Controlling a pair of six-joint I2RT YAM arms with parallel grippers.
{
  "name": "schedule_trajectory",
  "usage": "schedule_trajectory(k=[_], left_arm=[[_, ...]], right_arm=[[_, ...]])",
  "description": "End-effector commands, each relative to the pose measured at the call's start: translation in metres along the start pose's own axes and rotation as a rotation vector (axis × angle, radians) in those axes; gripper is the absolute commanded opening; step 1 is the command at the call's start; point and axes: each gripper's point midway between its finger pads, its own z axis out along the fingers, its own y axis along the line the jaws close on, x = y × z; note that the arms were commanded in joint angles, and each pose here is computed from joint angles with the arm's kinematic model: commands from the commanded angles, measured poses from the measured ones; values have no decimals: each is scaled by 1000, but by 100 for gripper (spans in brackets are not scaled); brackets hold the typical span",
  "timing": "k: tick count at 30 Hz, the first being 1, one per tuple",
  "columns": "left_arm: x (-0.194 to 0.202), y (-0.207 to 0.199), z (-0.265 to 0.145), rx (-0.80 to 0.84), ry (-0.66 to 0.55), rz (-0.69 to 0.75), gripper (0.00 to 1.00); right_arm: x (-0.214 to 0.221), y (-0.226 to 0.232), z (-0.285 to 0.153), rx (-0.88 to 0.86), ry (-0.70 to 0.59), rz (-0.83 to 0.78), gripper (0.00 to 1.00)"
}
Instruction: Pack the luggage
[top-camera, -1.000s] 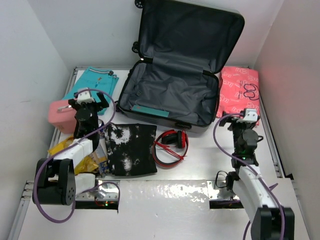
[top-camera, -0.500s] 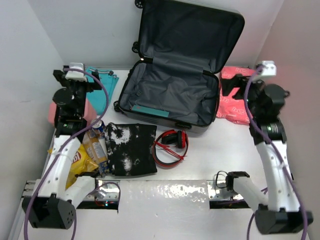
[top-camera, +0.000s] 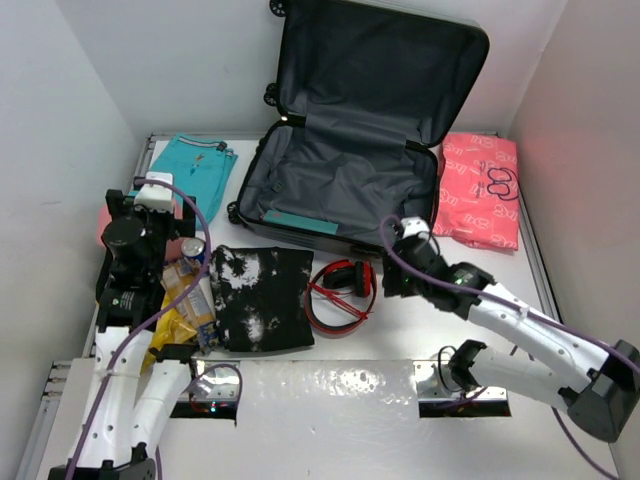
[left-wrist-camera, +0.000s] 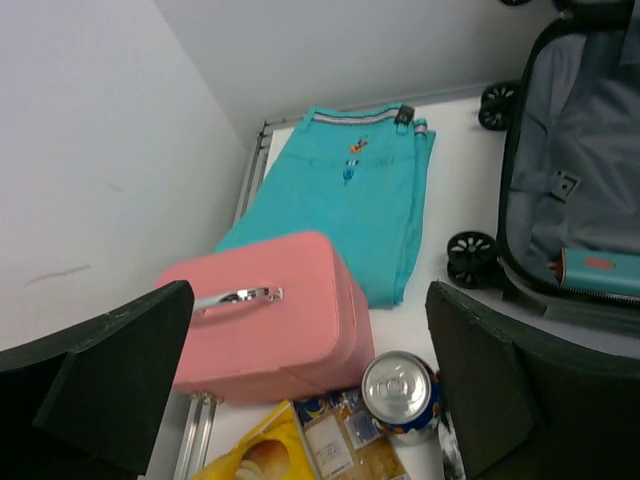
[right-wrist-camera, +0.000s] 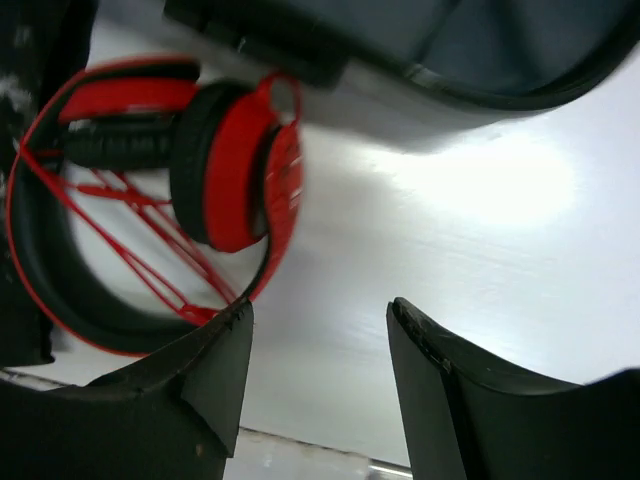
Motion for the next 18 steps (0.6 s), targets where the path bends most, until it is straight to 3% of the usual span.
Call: schedule_trajectory(k=[1,8,10,11,13,14,16,18], left_arm=[[11,3,-5,-27,42,-25,100],[25,4,-10,-41,75,-25,99],[28,6,-8,-52,97,-1,87],[28,9,-9,-55,123,21,74],[21,15,1,-74,190,30,62],[27,22,0,-108,266,38,45],[9,31,17,-131,332,37,28],[5,35,20,-71,408,65,27]], right_arm=[[11,20,14,-39,-21,104,56],[13,33,23,-58,-36,56,56],[-1,35,16,-63,-70,33,57],[-7,32,12,-49,-86,21,58],[-26,36,1,-62,-119,-20,60],[-26,39,-1,-73,-101,-44,61],[-37,47,-8,-99,-108,-70,63],[-40,56,-11,-143,-93,-96,64]])
